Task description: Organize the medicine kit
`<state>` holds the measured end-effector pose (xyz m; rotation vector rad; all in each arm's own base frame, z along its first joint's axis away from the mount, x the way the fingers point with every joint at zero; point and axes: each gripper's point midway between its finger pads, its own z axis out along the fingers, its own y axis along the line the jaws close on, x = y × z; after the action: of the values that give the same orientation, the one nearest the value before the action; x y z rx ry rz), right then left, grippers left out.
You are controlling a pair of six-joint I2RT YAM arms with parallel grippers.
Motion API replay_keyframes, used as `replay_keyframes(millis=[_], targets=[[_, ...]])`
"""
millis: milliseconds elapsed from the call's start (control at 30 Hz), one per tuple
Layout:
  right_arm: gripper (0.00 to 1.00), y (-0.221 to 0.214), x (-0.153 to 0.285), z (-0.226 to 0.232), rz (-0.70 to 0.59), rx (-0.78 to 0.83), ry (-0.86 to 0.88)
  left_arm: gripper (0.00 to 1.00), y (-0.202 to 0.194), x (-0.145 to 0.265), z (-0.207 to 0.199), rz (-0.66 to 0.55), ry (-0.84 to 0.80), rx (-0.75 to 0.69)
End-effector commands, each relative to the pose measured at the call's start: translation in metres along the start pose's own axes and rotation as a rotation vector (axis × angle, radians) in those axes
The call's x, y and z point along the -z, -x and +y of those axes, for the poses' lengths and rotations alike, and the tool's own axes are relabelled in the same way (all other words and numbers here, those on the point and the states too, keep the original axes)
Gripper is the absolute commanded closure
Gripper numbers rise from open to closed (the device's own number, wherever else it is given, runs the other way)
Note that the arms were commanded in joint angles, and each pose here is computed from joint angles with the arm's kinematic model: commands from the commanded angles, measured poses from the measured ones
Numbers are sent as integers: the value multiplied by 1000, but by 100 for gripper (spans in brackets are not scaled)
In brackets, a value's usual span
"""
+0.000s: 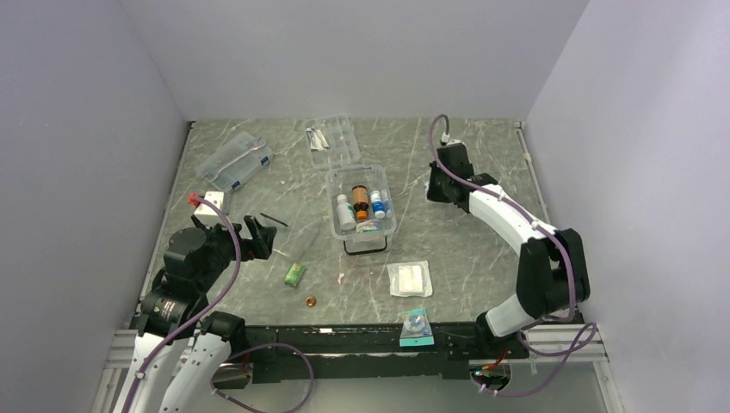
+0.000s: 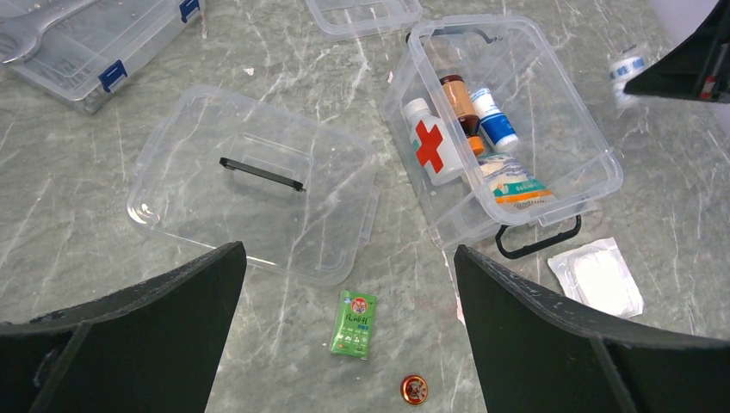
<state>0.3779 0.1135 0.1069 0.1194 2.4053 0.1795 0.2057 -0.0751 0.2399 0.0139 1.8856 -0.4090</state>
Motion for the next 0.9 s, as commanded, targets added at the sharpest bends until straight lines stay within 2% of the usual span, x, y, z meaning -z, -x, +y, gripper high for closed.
replay_keyframes(millis=[0, 200, 400, 633, 867], targets=[[90, 50, 48, 39, -169, 15, 67, 2, 15, 2, -4, -48, -13, 2], [90, 73, 93, 97, -274, 57, 217, 1, 14, 2, -4, -44, -13, 0], [89, 72, 116, 141, -270, 144, 333, 1, 15, 2, -4, -46, -14, 1], [89, 43, 107, 180, -176, 224, 403, 1, 15, 2, -5, -47, -16, 2], [88, 19, 82, 207, -101, 214, 421, 1, 15, 2, -6, -46, -21, 0]])
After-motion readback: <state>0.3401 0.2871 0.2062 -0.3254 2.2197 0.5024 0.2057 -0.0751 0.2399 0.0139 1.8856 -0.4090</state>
